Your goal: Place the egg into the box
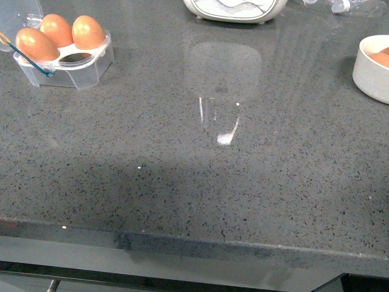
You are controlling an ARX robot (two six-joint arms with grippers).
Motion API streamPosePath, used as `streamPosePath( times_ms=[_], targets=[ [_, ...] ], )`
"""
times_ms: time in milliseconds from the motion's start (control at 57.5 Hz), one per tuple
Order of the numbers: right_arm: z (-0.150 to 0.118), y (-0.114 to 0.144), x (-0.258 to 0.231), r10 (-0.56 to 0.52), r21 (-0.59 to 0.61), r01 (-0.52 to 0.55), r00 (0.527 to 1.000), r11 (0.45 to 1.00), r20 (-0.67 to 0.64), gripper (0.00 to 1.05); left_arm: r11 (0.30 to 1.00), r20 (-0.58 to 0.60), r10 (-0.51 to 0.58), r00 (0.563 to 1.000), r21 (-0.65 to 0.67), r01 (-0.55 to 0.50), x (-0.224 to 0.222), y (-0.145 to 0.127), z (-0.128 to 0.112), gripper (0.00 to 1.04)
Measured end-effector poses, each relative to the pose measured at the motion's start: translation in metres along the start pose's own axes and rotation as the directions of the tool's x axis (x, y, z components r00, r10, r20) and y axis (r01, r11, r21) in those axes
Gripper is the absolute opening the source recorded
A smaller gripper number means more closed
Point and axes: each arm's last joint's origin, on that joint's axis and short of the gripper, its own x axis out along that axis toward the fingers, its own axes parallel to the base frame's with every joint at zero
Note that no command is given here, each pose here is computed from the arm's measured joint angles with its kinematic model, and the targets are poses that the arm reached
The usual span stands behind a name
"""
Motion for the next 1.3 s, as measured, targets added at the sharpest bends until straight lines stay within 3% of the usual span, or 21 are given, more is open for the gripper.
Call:
streamPosePath(
  times_ms=[1304],
  targets=[
    [0.0, 0.0, 0.0, 0.0, 0.0, 0.0, 1.0, 1.0, 0.0, 0.97, 1.0, 0.0, 0.0, 1.0, 0.0, 0.0, 0.0, 0.0, 0.0, 0.98]
  ],
)
